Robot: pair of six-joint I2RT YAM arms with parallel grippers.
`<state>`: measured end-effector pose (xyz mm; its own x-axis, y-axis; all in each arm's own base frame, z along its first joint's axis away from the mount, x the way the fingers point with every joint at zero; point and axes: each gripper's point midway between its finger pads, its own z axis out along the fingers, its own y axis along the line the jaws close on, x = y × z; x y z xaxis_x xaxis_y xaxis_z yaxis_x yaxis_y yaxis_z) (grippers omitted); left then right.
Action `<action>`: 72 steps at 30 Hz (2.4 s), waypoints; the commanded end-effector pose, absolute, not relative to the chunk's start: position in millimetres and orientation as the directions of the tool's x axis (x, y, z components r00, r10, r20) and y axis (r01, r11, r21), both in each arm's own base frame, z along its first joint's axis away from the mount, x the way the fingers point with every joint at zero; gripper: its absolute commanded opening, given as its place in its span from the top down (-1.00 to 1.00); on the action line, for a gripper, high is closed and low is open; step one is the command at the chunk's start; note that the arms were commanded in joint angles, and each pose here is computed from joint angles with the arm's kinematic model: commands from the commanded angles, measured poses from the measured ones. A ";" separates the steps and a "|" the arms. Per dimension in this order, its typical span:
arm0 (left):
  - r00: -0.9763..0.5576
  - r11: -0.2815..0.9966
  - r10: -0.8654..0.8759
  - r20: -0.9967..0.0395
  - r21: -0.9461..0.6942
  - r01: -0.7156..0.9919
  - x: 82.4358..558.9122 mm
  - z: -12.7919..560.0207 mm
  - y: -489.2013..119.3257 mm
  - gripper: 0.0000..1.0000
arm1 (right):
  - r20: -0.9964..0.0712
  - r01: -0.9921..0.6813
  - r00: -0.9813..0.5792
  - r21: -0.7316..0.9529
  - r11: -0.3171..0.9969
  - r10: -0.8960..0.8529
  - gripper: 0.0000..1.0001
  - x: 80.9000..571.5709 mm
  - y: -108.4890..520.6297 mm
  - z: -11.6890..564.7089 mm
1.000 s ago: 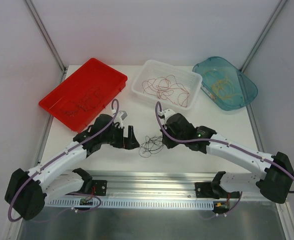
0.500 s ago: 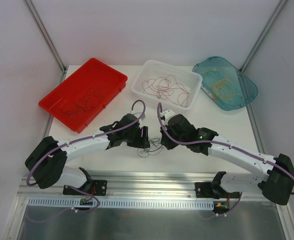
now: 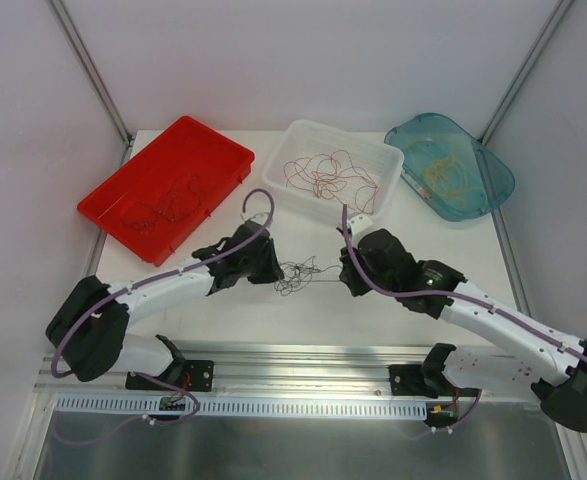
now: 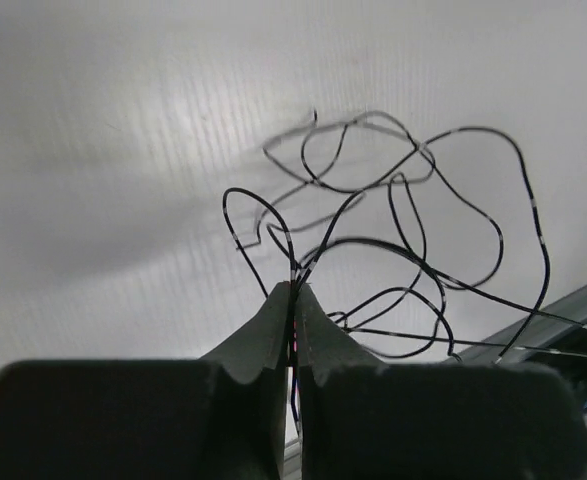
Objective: Untangle the cables
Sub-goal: Untie the cable.
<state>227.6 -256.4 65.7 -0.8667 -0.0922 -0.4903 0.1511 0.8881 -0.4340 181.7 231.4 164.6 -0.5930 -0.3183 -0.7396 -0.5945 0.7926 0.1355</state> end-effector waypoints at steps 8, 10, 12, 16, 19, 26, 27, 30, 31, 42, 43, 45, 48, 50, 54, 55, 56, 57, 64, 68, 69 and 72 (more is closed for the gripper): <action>-0.678 0.915 -0.380 -0.628 -0.363 -0.177 259.3 102.3 -132.6 0.86 | -0.829 -0.217 -0.556 0.066 0.974 -0.067 0.99 204.8 105.9 221.4; -0.669 0.916 -0.383 -0.637 -0.357 -0.185 256.5 103.4 -127.1 0.85 | -0.841 -0.200 -0.538 0.061 0.978 -0.057 0.99 205.0 96.9 232.5; -0.643 0.914 -0.394 -0.657 -0.355 -0.197 255.0 106.7 -119.9 0.81 | -0.851 -0.198 -0.524 0.067 0.978 -0.048 0.99 205.3 94.9 244.7; -0.618 0.908 -0.407 -0.673 -0.370 -0.195 248.2 108.9 -112.8 0.72 | -0.832 -0.194 -0.551 0.062 0.979 -0.057 0.99 205.7 95.7 239.7; -0.608 0.915 -0.394 -0.689 -0.357 -0.188 243.5 107.5 -106.6 0.66 | -0.822 -0.194 -0.567 0.076 0.978 -0.048 0.99 205.6 98.8 233.7; -0.638 0.917 -0.398 -0.659 -0.276 -0.287 230.2 83.2 -83.9 0.91 | -0.868 -0.246 -0.496 0.117 0.962 -0.021 0.99 200.6 102.1 280.8; -0.646 0.917 -0.398 -0.651 -0.262 -0.301 228.5 78.9 -81.1 0.95 | -0.879 -0.245 -0.475 0.102 0.964 -0.027 0.99 200.7 98.3 290.4; -0.661 0.911 -0.412 -0.627 -0.267 -0.314 229.9 76.1 -83.2 1.00 | -0.920 -0.281 -0.389 0.065 0.957 -0.052 0.99 195.9 90.5 334.1; -0.666 0.910 -0.414 -0.621 -0.280 -0.305 230.6 77.8 -86.9 0.96 | -0.925 -0.298 -0.376 0.062 0.953 -0.057 0.99 194.1 91.0 341.7; -0.695 0.829 -0.101 -0.712 -0.446 0.337 234.4 126.5 -203.4 -0.98 | -0.903 -0.509 -0.425 0.179 0.842 -0.066 0.99 193.1 149.7 339.7; -0.664 0.814 -0.031 -0.747 -0.405 0.417 232.0 128.5 -211.5 -0.98 | -0.903 -0.512 -0.424 0.180 0.840 -0.066 0.99 193.8 151.1 340.5; -0.609 0.748 0.027 -0.793 -0.388 0.538 227.2 140.0 -232.5 -0.98 | -0.899 -0.569 -0.431 0.205 0.797 -0.076 0.99 188.0 163.1 341.7; -0.528 0.645 0.121 -0.841 -0.338 0.685 214.7 148.6 -257.5 -0.98 | -0.896 -0.613 -0.436 0.225 0.758 -0.087 0.99 183.5 173.1 343.6; -0.467 0.564 0.198 -0.862 -0.290 0.773 205.1 151.3 -271.3 -0.98 | -0.895 -0.637 -0.436 0.235 0.734 -0.093 0.99 181.1 178.9 346.5; -0.355 0.429 0.294 -0.887 -0.209 0.879 193.3 155.1 -290.1 -0.98 | -0.894 -0.693 -0.436 0.260 0.672 -0.104 0.99 171.4 189.9 350.5; -0.322 0.400 0.320 -0.891 -0.181 0.899 192.6 153.2 -292.9 -0.98 | -0.894 -0.701 -0.436 0.266 0.662 -0.104 0.99 169.9 191.9 351.7; -0.302 0.351 0.324 -0.897 -0.183 0.919 186.6 158.6 -299.9 -0.97 | -0.896 -0.706 -0.433 0.267 0.656 -0.101 0.99 168.9 192.3 353.7; -0.289 0.322 0.329 -0.899 -0.181 0.929 183.4 160.0 -303.5 -0.93 | -0.895 -0.717 -0.434 0.274 0.641 -0.101 0.99 166.1 194.6 355.1; -0.278 0.109 0.385 -0.880 -0.256 0.961 153.9 152.9 -332.5 -0.62 | -0.902 -0.728 -0.422 0.277 0.627 -0.090 0.99 162.3 194.8 363.4; -0.273 0.042 0.417 -0.867 -0.282 0.959 136.8 144.7 -342.3 -0.61 | -0.905 -0.718 -0.417 0.269 0.642 -0.087 0.99 163.3 191.4 363.7; -0.270 0.046 0.426 -0.863 -0.277 0.960 135.7 141.1 -343.4 -0.61 | -0.904 -0.719 -0.419 0.272 0.640 -0.087 0.99 162.4 191.4 363.8; -0.262 0.044 0.450 -0.854 -0.272 0.961 132.5 132.6 -347.8 -0.63 | -0.903 -0.725 -0.423 0.284 0.628 -0.080 0.99 160.5 193.6 365.5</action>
<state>135.8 -332.9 116.1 -0.3414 0.4776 -0.8095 0.9390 0.1352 -0.3162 162.8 190.0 336.8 -0.4889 -0.1278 -0.8629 -0.6883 0.6642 0.2916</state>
